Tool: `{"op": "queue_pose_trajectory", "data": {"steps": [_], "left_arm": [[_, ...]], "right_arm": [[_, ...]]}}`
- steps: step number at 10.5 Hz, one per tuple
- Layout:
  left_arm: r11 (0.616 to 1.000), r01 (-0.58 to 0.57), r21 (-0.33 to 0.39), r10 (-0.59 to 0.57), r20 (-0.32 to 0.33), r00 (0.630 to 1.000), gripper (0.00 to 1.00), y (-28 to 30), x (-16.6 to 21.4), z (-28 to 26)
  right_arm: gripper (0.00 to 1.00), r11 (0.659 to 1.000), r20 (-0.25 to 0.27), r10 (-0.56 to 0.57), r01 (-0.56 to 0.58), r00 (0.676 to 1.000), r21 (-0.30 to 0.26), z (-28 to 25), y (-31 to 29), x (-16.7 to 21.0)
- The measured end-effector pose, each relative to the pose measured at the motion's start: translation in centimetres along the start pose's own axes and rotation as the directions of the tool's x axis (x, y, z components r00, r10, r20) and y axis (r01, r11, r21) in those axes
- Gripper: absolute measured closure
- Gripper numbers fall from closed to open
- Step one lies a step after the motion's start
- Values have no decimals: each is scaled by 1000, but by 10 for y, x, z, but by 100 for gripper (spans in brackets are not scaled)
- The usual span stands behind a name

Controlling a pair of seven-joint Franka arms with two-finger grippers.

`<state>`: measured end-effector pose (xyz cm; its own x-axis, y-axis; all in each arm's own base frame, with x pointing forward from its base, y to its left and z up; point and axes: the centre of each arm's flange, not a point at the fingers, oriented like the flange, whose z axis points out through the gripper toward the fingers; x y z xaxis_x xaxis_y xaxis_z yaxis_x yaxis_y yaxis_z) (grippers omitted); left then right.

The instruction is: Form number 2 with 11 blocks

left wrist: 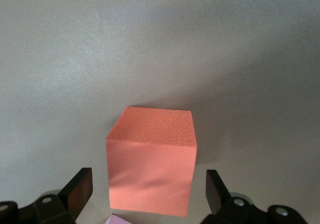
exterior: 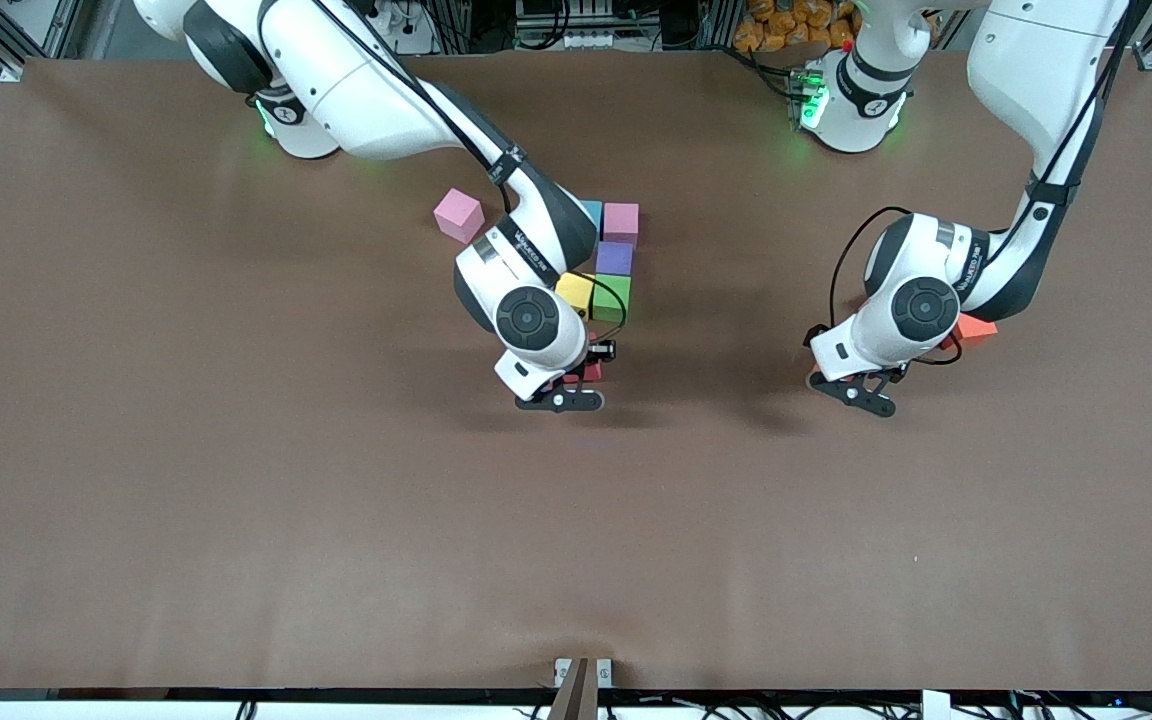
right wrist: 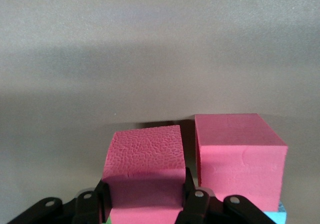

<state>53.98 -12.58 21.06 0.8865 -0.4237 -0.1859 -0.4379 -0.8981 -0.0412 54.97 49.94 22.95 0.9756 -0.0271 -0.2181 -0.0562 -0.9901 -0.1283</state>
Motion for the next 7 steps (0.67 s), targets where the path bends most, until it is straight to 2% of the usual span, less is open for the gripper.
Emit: {"op": "queue_pose_trajectory", "data": {"steps": [7], "left_arm": [[1000,-5,-6,5,-11,1000,0,3,5,8]], "right_arm": [[44,1000,0,-1,1,1000,-2,1,-1,-1]]}}
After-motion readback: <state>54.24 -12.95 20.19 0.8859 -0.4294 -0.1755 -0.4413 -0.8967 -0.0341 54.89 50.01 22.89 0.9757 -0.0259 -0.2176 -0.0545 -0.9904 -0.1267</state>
